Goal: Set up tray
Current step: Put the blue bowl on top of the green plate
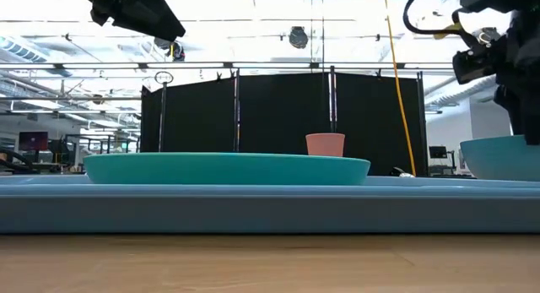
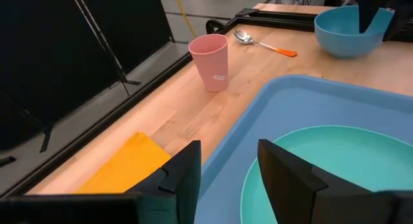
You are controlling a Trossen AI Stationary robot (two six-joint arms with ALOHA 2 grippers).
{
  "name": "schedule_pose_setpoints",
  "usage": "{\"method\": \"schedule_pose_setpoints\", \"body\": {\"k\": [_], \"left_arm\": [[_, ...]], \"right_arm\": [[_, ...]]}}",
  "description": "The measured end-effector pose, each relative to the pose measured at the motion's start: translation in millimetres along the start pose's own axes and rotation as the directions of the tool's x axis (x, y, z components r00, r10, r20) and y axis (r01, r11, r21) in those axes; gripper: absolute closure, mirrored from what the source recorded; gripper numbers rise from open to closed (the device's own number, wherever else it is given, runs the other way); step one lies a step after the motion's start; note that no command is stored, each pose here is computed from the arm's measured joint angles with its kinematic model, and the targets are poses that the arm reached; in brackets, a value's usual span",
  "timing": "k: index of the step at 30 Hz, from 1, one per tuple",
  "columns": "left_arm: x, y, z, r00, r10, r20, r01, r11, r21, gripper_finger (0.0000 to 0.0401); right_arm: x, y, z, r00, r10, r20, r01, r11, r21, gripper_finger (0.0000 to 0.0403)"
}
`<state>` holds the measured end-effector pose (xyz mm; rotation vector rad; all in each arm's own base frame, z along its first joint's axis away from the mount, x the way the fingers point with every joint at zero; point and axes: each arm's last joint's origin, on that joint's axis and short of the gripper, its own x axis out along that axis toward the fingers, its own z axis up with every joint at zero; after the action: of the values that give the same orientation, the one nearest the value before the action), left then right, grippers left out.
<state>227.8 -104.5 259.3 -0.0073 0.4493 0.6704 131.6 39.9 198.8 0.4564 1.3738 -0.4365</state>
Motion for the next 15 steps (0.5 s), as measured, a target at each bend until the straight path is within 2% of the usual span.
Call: {"method": "schedule_pose_setpoints", "body": {"k": [5, 12, 15], "left_arm": [[0, 0, 0, 1.0, 0.001, 0.0, -0.001, 1.0, 0.0, 0.0242], [0, 0, 0, 1.0, 0.0, -0.001, 0.0, 1.0, 0.003, 0.0242], [0, 0, 0, 1.0, -0.001, -0.002, 0.001, 1.0, 0.003, 0.0242]], "right_arm": [[7, -1, -2, 1.0, 0.019, -0.023, -0.019, 1.0, -0.013, 0.0229], [15, -2, -5, 0.997, 0.044, -0.062, -0.046, 0.999, -0.022, 0.0379], [14, -1, -5, 0.998, 0.043, -0.047, -0.045, 0.998, -0.04, 0.039]]}}
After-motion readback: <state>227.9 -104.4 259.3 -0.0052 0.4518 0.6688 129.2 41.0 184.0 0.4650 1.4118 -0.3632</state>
